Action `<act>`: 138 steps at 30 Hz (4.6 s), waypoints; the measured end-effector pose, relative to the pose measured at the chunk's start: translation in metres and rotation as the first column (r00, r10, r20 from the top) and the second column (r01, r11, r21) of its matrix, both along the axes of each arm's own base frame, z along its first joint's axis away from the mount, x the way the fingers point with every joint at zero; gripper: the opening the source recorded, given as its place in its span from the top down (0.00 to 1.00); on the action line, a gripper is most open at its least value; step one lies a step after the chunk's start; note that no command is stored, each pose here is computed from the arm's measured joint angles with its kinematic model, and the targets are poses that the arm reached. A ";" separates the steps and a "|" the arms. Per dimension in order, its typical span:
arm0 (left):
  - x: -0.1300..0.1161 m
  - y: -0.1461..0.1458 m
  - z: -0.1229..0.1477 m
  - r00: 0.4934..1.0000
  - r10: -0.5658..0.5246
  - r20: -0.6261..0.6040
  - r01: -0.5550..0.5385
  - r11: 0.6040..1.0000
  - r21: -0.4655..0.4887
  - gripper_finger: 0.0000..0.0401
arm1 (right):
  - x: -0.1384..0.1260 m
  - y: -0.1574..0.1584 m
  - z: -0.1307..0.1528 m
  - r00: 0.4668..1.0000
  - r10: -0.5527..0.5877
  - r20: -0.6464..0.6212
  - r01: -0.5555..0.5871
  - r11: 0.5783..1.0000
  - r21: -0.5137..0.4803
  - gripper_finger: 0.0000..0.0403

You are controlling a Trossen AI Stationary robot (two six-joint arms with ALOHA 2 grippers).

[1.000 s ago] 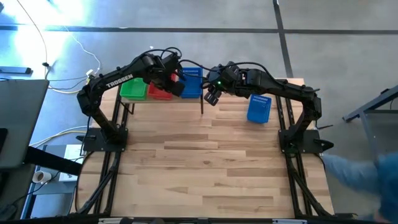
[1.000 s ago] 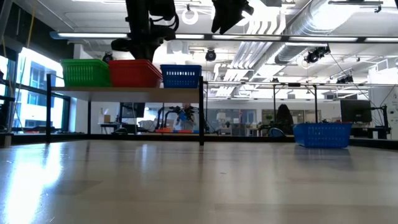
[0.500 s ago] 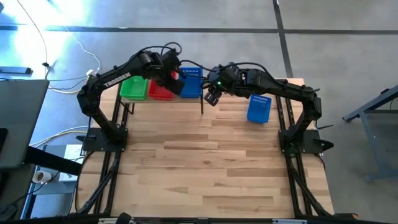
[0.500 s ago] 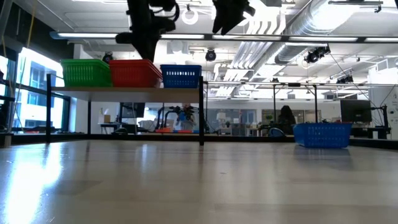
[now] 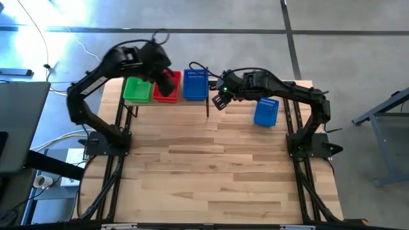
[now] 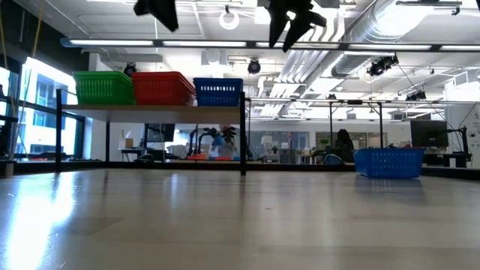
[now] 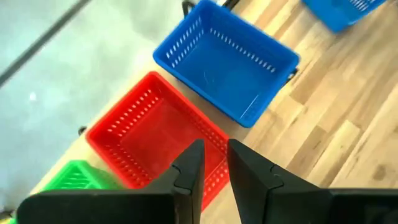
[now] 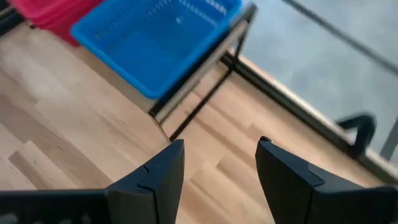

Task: Stack baskets on shelf by color
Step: Stack the blue basket on top of the blue baskets on the shelf

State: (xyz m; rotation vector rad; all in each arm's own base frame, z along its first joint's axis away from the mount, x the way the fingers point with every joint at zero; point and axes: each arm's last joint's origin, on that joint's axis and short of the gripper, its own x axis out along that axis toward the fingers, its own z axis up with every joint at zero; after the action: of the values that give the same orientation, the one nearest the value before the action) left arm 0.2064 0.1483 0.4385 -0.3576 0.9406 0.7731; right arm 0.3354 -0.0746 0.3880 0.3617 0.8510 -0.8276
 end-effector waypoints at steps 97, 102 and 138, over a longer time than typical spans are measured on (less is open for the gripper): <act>-0.067 -0.066 -0.046 0.914 -0.280 0.293 0.125 0.883 0.453 0.84 | -0.048 -0.032 -0.123 0.799 -0.602 0.001 0.552 0.733 0.398 1.00; -0.067 -0.066 -0.046 0.914 -0.280 0.293 0.125 0.883 0.453 0.84 | -0.037 -0.028 -0.079 0.799 -0.587 0.132 0.516 0.782 0.351 1.00; -0.068 -0.066 -0.048 0.920 -0.278 0.278 0.136 0.888 0.440 0.84 | 0.016 -0.059 0.081 0.730 -0.313 0.607 0.331 0.940 0.087 1.00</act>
State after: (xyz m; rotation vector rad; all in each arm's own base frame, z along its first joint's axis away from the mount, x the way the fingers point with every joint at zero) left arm 0.1389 0.0818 0.3903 -0.0072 0.4652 0.6636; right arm 0.3512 -0.1335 0.4690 0.7267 0.1552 -0.9620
